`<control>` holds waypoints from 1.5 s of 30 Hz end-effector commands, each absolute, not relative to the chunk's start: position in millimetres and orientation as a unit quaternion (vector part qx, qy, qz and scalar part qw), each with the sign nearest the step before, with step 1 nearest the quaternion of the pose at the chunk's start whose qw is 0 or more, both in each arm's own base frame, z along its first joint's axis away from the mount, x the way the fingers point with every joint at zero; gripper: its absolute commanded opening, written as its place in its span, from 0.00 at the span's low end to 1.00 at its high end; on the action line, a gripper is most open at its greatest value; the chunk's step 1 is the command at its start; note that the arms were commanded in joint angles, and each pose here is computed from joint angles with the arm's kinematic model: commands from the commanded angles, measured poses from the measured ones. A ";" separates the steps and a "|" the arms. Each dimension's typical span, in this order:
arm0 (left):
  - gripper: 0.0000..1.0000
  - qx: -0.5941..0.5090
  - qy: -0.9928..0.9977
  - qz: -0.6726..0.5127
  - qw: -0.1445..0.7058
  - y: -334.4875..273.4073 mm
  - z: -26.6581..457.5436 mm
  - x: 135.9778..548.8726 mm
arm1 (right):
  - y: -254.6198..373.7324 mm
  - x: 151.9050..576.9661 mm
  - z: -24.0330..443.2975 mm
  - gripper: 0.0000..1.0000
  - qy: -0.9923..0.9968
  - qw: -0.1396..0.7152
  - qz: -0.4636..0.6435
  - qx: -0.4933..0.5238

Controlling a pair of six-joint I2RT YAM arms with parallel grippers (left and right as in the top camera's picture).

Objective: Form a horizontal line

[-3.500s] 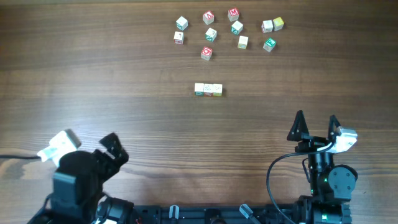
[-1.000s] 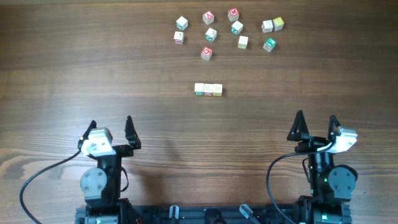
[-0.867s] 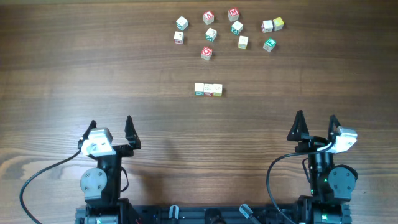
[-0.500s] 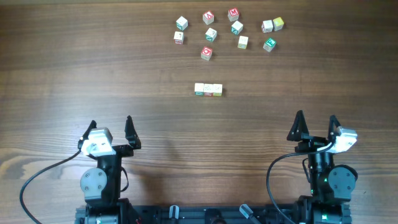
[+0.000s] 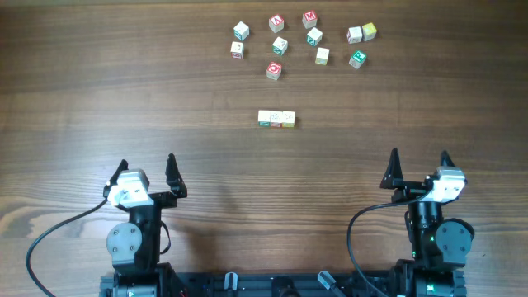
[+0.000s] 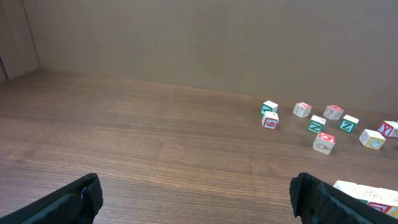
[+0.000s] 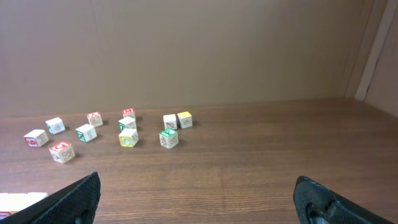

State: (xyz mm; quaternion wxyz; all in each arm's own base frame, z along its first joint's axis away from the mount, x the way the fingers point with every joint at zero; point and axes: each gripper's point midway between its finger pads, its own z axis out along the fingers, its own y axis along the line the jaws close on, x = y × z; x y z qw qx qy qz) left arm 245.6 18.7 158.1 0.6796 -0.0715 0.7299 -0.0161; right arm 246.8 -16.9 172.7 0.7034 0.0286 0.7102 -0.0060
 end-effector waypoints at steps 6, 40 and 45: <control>1.00 -0.061 0.730 -0.014 0.680 17.2 156.6 245.5 | -15.4 246.1 175.9 1.00 0.705 0.709 -0.011 0.016; 1.00 -0.034 0.731 -0.039 0.680 -0.5 157.2 246.1 | -15.4 246.2 175.7 1.00 0.706 0.708 -0.011 0.016; 1.00 -0.034 0.732 -0.039 0.679 -0.5 156.6 246.2 | -15.4 246.2 175.7 1.00 0.706 0.708 -0.011 0.016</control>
